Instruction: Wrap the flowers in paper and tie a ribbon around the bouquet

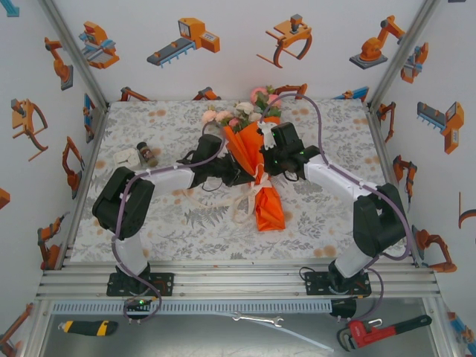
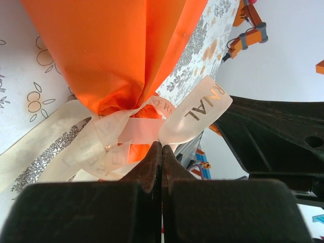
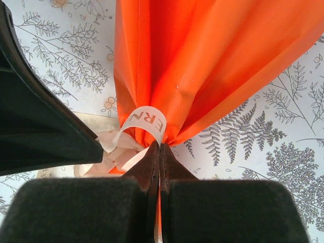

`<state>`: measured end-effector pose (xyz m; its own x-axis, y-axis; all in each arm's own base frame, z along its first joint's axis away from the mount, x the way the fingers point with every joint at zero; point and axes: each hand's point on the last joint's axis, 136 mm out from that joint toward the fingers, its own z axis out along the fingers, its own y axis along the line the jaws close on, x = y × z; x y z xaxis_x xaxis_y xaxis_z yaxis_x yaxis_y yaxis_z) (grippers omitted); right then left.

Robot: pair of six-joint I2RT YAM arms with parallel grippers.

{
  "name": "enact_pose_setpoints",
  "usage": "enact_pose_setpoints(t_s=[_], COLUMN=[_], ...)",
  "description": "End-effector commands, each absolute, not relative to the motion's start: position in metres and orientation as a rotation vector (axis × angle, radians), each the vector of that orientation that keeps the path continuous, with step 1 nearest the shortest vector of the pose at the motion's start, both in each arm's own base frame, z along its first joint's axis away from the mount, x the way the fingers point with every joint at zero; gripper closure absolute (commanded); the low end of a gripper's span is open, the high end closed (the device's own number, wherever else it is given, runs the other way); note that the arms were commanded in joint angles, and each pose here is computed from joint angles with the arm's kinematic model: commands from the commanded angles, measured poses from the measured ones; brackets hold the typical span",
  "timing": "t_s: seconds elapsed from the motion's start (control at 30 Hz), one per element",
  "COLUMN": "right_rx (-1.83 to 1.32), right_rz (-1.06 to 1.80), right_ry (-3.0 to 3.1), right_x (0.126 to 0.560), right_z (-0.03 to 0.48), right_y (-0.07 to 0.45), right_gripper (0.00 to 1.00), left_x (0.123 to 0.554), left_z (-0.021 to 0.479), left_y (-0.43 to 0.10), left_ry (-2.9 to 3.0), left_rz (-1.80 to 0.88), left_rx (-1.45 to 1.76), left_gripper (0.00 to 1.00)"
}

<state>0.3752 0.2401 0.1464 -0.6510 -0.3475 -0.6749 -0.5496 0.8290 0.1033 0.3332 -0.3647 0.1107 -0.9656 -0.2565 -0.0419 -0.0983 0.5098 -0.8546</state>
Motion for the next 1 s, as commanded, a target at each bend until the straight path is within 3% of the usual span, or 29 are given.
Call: enact_pose_setpoints(t_s=[0.0,0.37,0.63,0.73,0.87,0.97], right_rx=[-0.653,-0.658,-0.657,-0.658,-0.653,-0.656], right_rz=[0.415,0.407,0.409,0.412,0.415,0.406], right_ry=[2.293,2.301,2.310,2.310,2.310,2.314], right_x=[0.374,0.373,0.373,0.373,0.374,0.373], right_z=[0.168,0.164,0.160,0.161,0.162,0.162], right_y=[0.243,0.242,0.243,0.244,0.244,0.242], right_gripper=[1.00,1.00,1.00,1.00,1.00,1.00], left_x=[0.325,0.326,0.323,0.325,0.335,0.337], left_z=[0.128,0.158,0.129,0.115,0.102,0.094], left_y=[-0.367,-0.361,-0.367,-0.370,-0.371,-0.370], left_ry=[2.598,2.580,2.630,2.632,2.630,2.641], left_rz=[-1.511,-1.521,-1.483,-1.440,-1.367,-1.314], left_rx=[-0.305,-0.244,-0.279,-0.268,-0.236,-0.210], left_gripper=[1.00,1.00,0.98,0.93,0.78,0.74])
